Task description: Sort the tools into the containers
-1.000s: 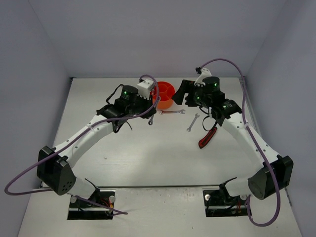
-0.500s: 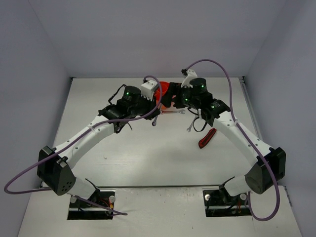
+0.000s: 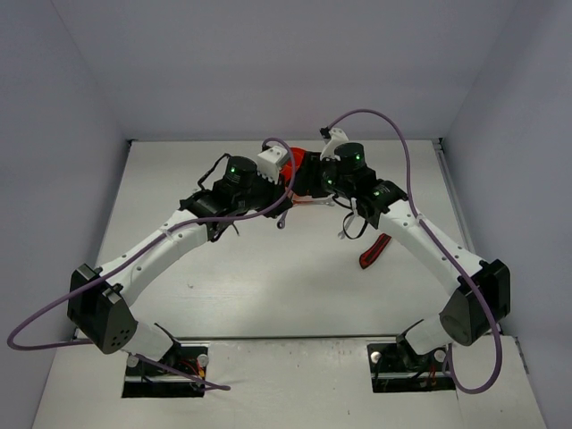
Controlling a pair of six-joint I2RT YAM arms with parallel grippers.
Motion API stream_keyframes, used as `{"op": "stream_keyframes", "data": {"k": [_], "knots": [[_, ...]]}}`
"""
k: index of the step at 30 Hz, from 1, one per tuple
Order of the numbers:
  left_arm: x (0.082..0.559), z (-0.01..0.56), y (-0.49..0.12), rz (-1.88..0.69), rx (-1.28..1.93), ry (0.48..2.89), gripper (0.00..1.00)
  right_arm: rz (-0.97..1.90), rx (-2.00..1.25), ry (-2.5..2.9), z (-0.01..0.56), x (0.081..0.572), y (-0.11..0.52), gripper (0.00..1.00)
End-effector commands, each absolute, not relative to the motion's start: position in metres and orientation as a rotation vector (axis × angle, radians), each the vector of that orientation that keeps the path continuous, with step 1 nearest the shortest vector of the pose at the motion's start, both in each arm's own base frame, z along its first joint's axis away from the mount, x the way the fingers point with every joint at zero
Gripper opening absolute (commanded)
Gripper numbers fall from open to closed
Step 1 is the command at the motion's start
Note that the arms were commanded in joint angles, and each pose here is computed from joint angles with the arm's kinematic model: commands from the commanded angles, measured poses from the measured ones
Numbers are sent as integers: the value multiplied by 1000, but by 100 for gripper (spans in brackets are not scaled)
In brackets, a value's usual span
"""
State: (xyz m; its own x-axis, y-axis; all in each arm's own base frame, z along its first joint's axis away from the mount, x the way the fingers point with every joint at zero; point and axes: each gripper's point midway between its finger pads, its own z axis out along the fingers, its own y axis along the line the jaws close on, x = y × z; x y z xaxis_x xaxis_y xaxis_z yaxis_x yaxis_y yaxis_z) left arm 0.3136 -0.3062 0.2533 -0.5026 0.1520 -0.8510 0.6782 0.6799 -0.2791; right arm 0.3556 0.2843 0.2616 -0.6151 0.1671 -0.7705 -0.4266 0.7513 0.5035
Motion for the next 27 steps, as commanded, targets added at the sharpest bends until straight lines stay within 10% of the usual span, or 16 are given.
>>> {"op": "stream_keyframes", "data": {"k": [1,12,21,27], "knots": [[320,313,-318,-815,645,1830,0,895,-204,1948,294,365,293,37],[325,305,-313,-786,605,1860,2,862,-196,1940,294,370,288,0],[340,284,-286,-733,445,1943,69,763,-145,1900,304,403,258,0],[350,264,-232,-594,232,2017,78,624,-113,1865,310,446,231,0]]}}
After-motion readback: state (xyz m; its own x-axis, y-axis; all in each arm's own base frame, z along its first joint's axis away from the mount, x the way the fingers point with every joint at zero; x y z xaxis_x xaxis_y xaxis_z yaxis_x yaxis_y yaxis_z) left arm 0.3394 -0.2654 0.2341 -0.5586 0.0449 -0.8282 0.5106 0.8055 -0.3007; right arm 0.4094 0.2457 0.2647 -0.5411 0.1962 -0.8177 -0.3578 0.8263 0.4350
